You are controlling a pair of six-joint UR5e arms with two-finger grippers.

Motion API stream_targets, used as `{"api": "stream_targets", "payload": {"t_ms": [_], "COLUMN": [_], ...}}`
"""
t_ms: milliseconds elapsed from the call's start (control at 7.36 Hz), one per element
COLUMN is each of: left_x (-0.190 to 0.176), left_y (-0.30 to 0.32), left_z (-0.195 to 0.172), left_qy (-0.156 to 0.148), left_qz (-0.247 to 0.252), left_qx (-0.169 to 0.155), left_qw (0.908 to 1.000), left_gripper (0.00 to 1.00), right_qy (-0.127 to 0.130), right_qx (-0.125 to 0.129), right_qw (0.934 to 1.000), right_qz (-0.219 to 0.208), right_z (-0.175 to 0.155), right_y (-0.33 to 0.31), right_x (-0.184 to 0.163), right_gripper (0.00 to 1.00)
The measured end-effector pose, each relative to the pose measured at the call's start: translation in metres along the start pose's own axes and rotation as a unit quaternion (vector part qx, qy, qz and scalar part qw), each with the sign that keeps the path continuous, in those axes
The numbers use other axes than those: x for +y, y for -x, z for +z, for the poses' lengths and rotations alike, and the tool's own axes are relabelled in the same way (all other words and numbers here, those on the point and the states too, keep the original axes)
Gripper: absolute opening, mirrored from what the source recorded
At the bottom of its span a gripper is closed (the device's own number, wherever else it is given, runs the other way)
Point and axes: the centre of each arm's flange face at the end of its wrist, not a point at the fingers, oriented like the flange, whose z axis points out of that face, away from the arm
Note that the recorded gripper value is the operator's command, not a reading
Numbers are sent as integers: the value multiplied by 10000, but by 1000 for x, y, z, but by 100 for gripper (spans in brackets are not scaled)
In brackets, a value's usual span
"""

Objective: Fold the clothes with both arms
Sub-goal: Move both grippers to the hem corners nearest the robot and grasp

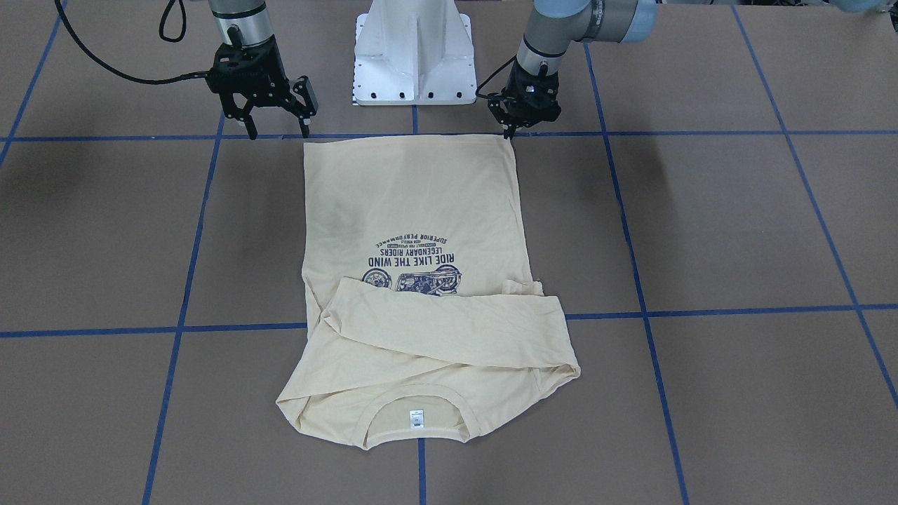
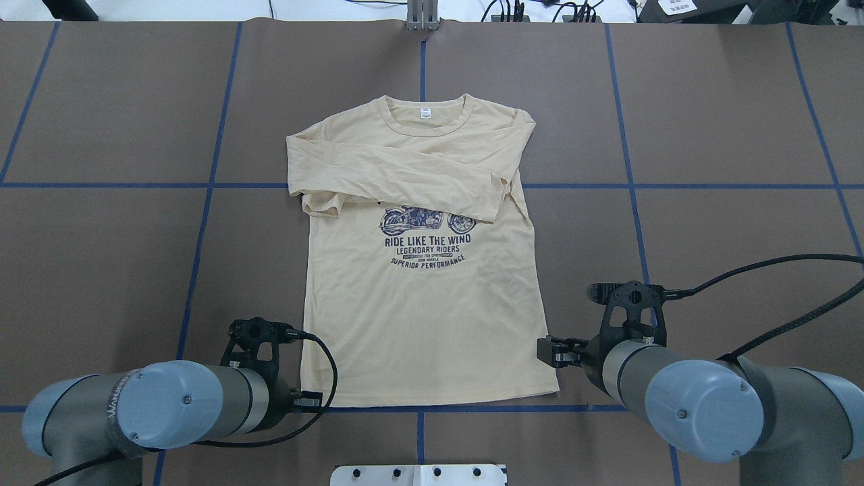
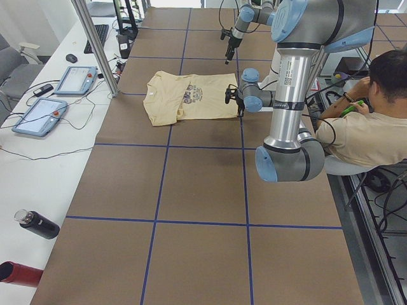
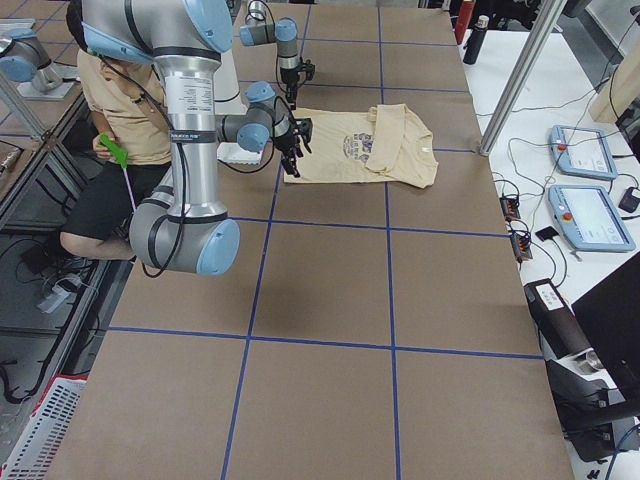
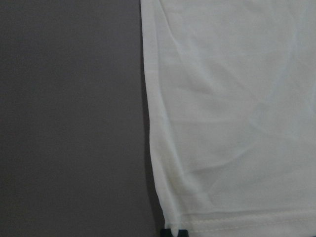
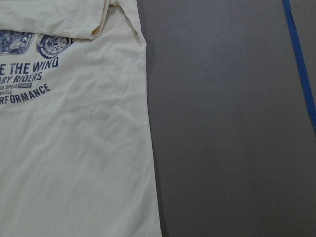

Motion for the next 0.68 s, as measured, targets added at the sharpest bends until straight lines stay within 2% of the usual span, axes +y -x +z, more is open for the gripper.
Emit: {"api": "stream_targets", "payload": {"t_ms": [136,272,408,680], "left_x": [0,0,0,0], "left_y": [-1,-2,-3,-4], "left_z": [-2,-3,-4,-6], "left_qy": [-3,-5,-5,-4], "left_qz": [2,3,5,15], "left_qx": [23,33,44,64], "left_qw": [10000,10000,10000,10000], "left_gripper": [0,0,0,0], "right_qy": [-93,-119,-119,-161], "right_qx": [71,137,150,71], "right_qw": [9999,9997,9997,9997], "right_qz": [43,139,158,149], "right_z": [17,31,40,45], "right_y": [9,15,21,24], "right_x": [8,21,36,50], "right_gripper": [74,62,45,43]}}
